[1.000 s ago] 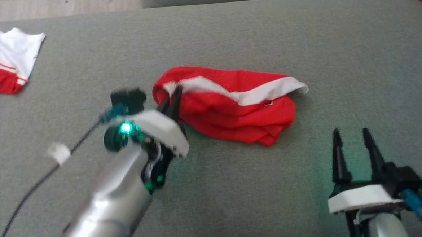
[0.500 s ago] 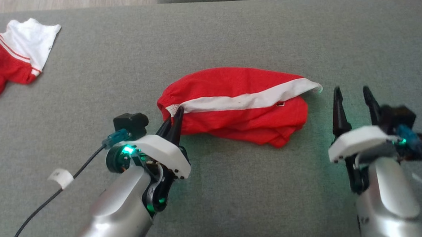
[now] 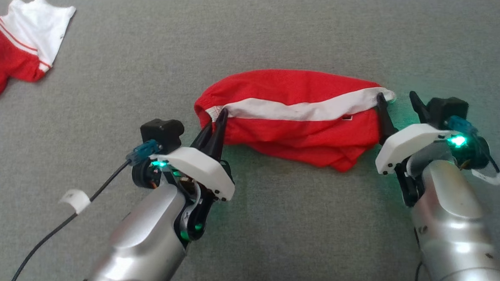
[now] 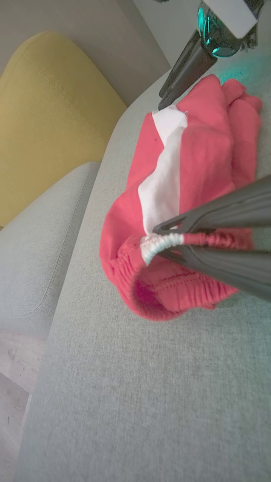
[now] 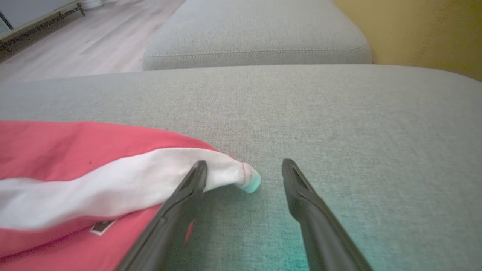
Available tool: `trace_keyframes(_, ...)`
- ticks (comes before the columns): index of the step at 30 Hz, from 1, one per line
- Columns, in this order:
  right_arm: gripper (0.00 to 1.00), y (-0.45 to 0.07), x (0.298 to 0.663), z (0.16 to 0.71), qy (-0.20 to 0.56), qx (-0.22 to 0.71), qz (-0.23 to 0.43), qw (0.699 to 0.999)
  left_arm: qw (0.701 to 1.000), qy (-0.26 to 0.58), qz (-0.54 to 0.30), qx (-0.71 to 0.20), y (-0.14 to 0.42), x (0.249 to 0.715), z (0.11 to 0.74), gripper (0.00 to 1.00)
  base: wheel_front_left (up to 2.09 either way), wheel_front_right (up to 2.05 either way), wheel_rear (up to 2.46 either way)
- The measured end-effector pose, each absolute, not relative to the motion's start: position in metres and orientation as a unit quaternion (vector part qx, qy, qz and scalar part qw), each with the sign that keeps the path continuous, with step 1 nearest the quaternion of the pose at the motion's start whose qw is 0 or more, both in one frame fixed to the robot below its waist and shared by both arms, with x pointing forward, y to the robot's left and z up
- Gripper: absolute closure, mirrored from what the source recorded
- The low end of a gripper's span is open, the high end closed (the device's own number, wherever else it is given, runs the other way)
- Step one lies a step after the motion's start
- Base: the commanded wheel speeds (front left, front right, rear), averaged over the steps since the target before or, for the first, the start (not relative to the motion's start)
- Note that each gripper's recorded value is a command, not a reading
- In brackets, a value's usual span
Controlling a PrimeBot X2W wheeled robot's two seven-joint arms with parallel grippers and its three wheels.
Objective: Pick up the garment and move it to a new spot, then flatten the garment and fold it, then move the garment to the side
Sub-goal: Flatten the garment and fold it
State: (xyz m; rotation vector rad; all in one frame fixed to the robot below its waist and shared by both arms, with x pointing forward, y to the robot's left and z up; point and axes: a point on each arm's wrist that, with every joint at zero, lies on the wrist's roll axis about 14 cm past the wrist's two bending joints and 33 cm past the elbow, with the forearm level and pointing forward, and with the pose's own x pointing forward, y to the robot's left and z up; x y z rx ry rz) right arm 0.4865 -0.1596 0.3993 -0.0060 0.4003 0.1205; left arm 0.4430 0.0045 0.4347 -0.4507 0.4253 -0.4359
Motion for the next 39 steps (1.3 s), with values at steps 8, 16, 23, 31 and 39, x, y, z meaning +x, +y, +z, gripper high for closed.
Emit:
trace_keyframes(8,0.0,-0.153,0.488,0.38,0.232,-0.012,0.072,0.97,0.929,0.205,-0.22,-0.218,0.002,0.445,0.436,1.0,0.0,0.0,0.0)
trace_keyframes(16,0.22,-0.144,0.493,0.373,0.253,-0.028,0.091,0.963,0.929,0.208,-0.217,-0.216,0.004,0.446,0.433,1.0,0.0,0.0,0.0)
trace_keyframes(23,0.87,-0.143,0.493,0.374,0.257,-0.034,0.095,0.961,0.929,0.206,-0.219,-0.214,0.004,0.446,0.434,1.0,0.0,0.0,0.0)
trace_keyframes(31,1.0,-0.146,0.496,0.393,0.221,-0.023,0.089,0.971,0.935,0.187,-0.215,-0.211,0.008,0.449,0.445,1.0,0.0,0.0,0.0)
trace_keyframes(39,1.0,-0.137,0.509,0.468,0.109,0.001,0.095,0.99,0.95,0.093,-0.218,-0.202,0.026,0.455,0.502,1.0,0.0,0.0,0.0)
